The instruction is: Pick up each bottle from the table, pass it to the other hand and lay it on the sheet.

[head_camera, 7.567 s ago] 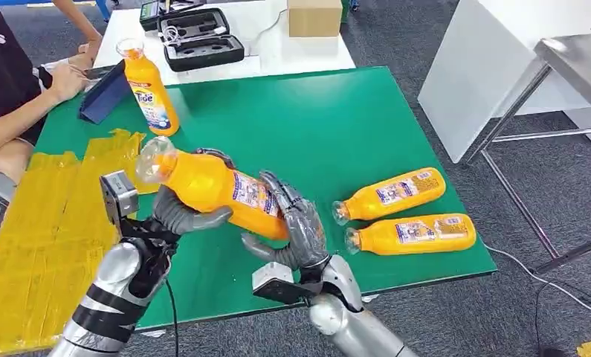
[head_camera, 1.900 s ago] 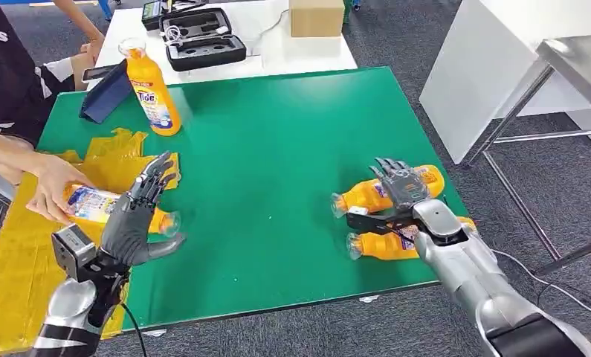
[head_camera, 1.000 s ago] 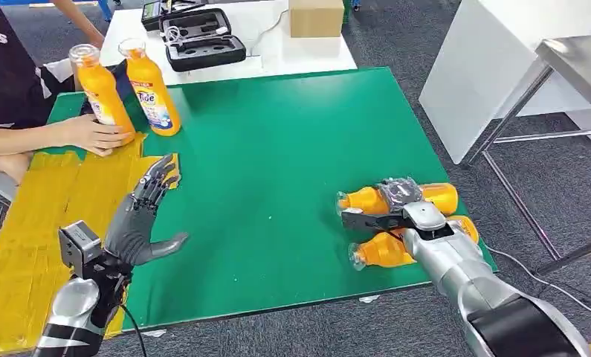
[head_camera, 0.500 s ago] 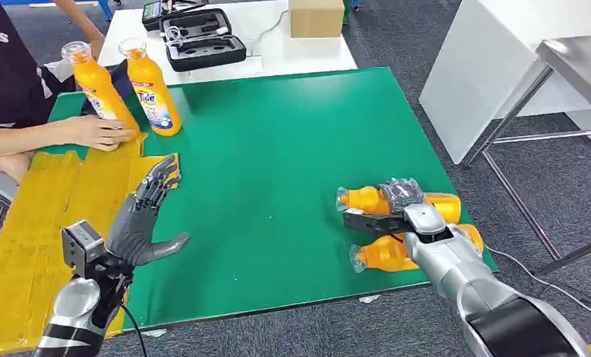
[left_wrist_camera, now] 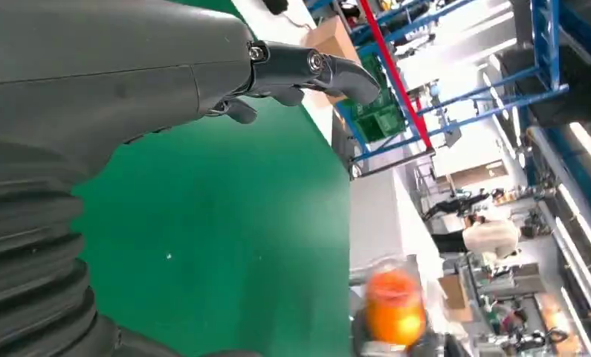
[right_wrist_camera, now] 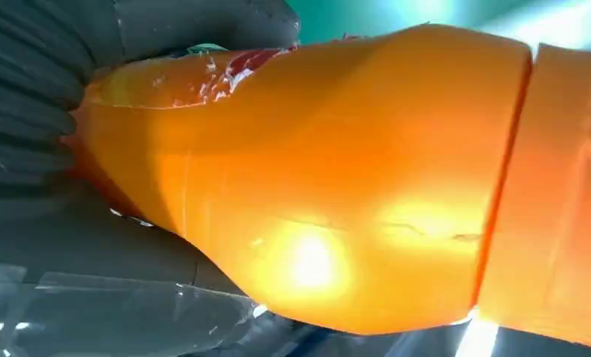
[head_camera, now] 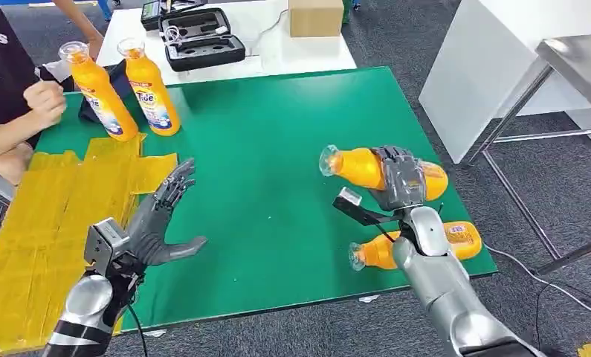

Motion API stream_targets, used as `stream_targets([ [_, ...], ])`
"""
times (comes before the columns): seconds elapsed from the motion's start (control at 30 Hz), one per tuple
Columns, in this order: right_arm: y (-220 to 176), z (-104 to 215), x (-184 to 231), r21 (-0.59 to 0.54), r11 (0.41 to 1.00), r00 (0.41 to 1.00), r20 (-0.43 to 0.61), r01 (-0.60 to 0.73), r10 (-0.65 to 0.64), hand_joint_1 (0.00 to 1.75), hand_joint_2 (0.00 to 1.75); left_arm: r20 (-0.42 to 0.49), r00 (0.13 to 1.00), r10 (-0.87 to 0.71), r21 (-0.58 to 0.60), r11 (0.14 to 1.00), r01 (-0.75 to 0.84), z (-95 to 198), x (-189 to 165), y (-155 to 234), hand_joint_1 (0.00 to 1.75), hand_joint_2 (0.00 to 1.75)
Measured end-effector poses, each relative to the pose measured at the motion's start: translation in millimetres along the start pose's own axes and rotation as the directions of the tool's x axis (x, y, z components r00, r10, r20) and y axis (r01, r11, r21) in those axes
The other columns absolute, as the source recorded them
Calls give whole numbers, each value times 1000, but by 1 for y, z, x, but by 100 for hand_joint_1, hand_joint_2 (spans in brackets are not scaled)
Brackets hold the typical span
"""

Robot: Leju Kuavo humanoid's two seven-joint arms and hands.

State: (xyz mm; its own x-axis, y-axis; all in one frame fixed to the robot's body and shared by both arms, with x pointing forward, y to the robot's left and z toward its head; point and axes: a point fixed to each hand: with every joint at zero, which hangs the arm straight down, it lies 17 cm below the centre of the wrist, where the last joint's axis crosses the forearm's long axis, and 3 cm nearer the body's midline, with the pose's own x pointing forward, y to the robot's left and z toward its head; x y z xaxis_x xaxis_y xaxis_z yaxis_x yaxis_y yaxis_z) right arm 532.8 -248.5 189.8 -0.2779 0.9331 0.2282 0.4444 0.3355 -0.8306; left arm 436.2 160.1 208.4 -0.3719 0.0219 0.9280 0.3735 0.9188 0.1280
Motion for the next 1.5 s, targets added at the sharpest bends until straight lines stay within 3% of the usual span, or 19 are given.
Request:
stream_targets([
  [0.13,-32,-5,0,-138,973,978,-72,184,-195,175,175,-2,1000,-21,-14,1000,21,-5,1,-6,0,175],
  [0.2,-35,-5,2,-161,923,924,-101,350,-368,175,175,-6,999,-33,-21,999,33,-8,2,-8,0,175],
  [0.27,-31,-4,3,-190,771,759,-145,608,-634,175,175,-5,999,-49,-26,998,49,-11,3,-10,0,175],
  [0.37,-16,-3,24,-182,464,436,-173,867,-883,175,175,-11,999,-54,-20,998,53,-16,-1,-10,0,175],
  [0.5,-6,0,53,-148,173,148,-168,974,-975,175,175,-20,998,-55,-13,998,55,-18,-12,-10,0,175],
  [0.6,-4,-2,73,-122,17,-3,-165,992,-986,175,175,-32,998,-53,-12,999,53,-21,-19,-10,0,175],
  [0.77,1,-3,93,-95,-49,-65,-173,994,-983,175,175,-46,998,-48,-15,999,48,-24,-27,-13,0,175],
  [1.27,8,-5,118,-46,-93,-100,-190,995,-977,175,175,-65,997,-43,-28,999,41,-28,-36,-17,0,175],
  [1.5,-7,-20,159,53,-59,-52,-134,997,-990,175,175,-41,995,-89,-29,996,87,-42,-27,-17,0,175],
])
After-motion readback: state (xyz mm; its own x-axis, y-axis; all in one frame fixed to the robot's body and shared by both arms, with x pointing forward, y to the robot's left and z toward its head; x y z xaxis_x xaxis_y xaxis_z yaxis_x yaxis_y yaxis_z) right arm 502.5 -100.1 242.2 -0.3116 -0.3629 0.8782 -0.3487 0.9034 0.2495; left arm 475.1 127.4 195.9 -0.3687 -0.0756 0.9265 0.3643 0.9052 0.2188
